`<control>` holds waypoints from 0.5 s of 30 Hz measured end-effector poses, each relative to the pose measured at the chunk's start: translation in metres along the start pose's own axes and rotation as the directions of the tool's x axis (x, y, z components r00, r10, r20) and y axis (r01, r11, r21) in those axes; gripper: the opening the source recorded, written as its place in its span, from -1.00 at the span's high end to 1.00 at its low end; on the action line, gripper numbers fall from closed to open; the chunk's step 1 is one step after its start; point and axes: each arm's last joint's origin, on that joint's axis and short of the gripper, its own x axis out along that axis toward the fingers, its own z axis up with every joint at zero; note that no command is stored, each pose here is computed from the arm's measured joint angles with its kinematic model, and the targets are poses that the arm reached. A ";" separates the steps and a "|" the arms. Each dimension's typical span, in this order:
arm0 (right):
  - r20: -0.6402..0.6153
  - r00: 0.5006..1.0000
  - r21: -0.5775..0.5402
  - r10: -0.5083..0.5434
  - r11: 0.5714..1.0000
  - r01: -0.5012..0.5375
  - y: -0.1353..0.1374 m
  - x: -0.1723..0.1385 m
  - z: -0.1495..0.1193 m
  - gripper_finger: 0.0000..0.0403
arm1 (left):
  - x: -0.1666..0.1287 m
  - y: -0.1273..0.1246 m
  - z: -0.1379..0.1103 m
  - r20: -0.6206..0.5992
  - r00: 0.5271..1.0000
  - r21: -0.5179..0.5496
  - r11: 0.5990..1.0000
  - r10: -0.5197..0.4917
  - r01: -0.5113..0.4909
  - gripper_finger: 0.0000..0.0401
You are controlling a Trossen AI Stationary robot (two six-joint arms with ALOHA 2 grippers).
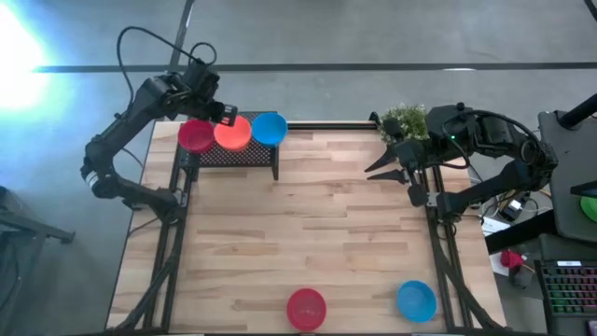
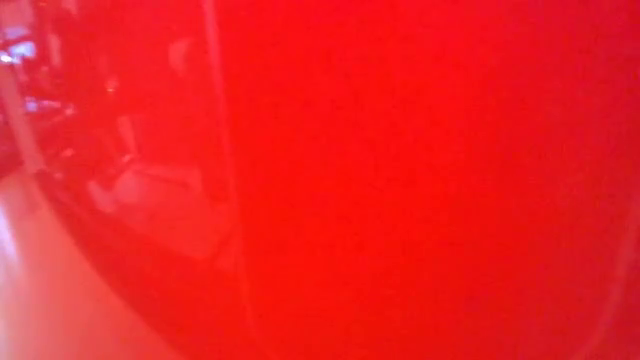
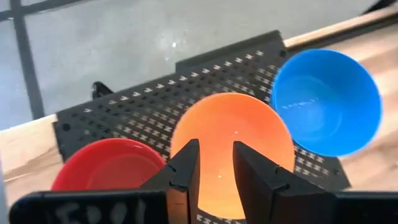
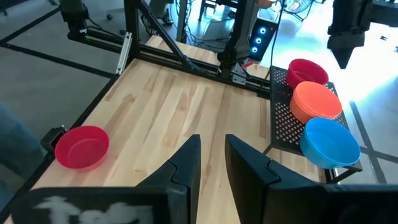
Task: Pick & Place Mini bowls
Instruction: Stack the blue bowl on top of the blue bowls on the shelf
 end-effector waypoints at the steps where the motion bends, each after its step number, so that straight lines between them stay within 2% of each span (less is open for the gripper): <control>1: 0.000 1.000 0.001 0.000 1.000 0.000 0.000 0.000 0.000 0.66 | 0.000 -0.001 0.000 -0.008 1.000 0.002 1.000 -0.019 0.019 0.57; 4: -0.001 1.000 0.027 0.001 1.000 -0.001 0.000 0.000 0.000 0.66 | -0.007 -0.003 -0.002 -0.005 0.998 0.036 0.997 -0.066 0.066 0.64; 8: -0.002 1.000 0.090 0.001 0.996 -0.001 0.000 0.000 0.000 0.66 | -0.029 -0.011 -0.006 0.071 0.987 0.179 0.975 -0.144 0.130 0.77; 12: -0.041 0.999 0.223 0.012 0.975 -0.002 0.001 -0.001 -0.004 0.66 | -0.054 -0.019 -0.016 0.177 0.958 0.304 0.938 -0.228 0.167 0.91; 15: -0.127 0.991 0.331 0.032 0.944 0.012 0.003 -0.001 -0.013 0.66 | -0.073 -0.022 -0.026 0.219 0.923 0.382 0.899 -0.315 0.216 0.98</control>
